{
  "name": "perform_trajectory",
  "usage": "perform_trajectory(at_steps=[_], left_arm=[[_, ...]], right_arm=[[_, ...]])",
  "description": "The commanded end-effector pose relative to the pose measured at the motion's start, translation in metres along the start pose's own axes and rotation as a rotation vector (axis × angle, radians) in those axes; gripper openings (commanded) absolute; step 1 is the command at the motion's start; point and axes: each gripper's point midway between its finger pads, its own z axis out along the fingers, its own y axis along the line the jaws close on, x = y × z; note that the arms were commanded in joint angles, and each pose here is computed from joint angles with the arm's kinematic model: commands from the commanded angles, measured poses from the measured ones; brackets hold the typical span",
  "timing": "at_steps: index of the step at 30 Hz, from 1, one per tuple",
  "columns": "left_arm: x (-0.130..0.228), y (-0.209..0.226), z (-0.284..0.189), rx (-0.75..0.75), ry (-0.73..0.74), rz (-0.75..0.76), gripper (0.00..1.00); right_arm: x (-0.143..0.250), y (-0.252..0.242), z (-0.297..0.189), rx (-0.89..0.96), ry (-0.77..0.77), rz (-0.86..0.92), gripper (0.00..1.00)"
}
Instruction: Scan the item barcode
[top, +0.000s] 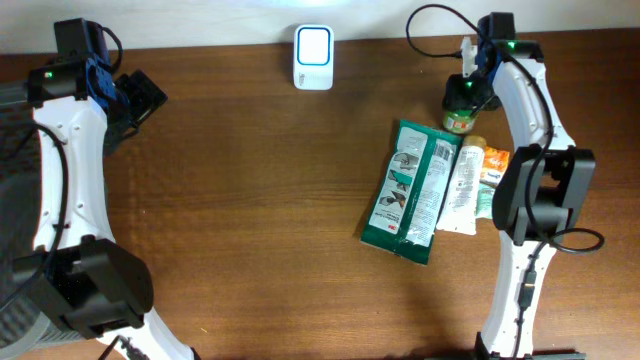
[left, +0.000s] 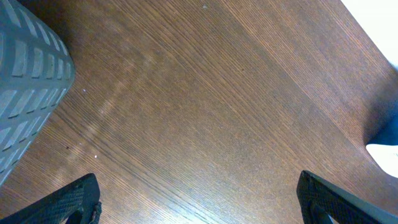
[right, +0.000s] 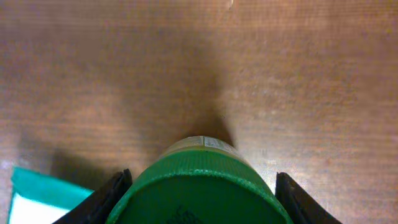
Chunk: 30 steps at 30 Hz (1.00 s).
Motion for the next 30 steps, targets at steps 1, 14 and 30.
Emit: perform_trajectory(at_steps=[1,14,30], left_arm=[[-0.006,-0.001,-0.011,0.009,-0.029,0.014,0.99],[-0.006,-0.001,-0.011,0.009,-0.029,0.014,0.99],[-0.006,-0.001,-0.011,0.009,-0.029,0.014,0.99]], right_arm=[[-0.003,0.009,-0.005,-0.041,-0.012,0.011,0.54],[0.049,0.072,-0.359,-0.084,-0.349,-0.107,0.98],[0.071,0.078,-0.42,-0.019,-0.621,-0.147,0.98]])
